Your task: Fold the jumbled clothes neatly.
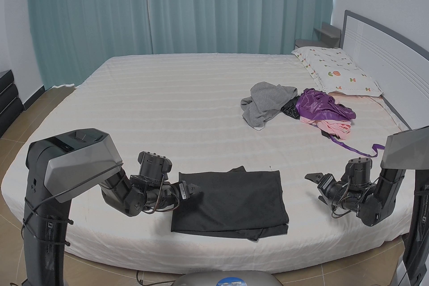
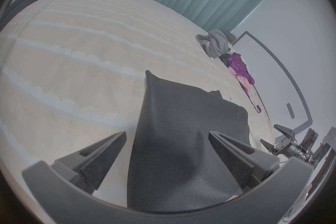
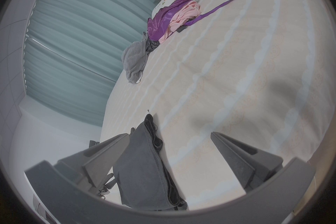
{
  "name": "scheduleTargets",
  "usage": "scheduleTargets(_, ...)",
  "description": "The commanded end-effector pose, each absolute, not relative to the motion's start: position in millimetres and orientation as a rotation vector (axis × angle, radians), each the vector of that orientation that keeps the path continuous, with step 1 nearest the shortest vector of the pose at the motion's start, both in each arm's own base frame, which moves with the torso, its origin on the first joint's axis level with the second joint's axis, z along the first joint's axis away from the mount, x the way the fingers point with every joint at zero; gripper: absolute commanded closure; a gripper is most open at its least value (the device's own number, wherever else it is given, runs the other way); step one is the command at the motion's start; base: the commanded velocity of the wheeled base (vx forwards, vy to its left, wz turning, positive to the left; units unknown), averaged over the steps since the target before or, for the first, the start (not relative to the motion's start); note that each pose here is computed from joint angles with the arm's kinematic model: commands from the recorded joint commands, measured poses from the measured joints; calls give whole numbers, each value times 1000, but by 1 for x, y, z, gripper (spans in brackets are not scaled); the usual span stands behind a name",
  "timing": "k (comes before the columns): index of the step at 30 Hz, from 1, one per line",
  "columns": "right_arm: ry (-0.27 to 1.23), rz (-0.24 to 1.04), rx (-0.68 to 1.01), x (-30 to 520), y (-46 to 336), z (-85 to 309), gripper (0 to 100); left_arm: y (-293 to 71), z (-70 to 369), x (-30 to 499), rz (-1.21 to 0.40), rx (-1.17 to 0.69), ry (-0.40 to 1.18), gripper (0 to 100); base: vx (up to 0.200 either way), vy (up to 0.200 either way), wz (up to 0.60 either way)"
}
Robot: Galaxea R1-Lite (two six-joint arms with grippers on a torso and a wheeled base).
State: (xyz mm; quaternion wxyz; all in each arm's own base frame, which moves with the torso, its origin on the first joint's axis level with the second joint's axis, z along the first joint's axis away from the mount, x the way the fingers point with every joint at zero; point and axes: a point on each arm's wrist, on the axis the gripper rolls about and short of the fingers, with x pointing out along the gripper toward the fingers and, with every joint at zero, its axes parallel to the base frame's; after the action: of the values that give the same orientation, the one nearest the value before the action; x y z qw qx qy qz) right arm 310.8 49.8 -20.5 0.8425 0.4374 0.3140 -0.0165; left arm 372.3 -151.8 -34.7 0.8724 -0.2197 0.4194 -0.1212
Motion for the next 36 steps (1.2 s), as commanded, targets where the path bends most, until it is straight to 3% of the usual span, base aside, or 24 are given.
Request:
scheduleTargets(1,674,-41,922,310,50,-25,0,-153,-39,372,-258,-444,884,0,0,0,0)
scheduleTargets(4,673,-40,922,310,50,-25,0,-158,-39,371,-269,-438,886,0,0,0,0)
scheduleTargets(5,673,-40,922,310,50,-25,0,-159,-40,370,-271,-437,888,100,0,0,0)
scheduleTargets(16,679,-43,921,308,50,-26,0,-158,-41,371,-218,-442,879,100,0,0,0)
scheduleTargets(36,688,-48,924,305,49,-26,0,-153,-20,370,-95,-658,850,100,0,0,0)
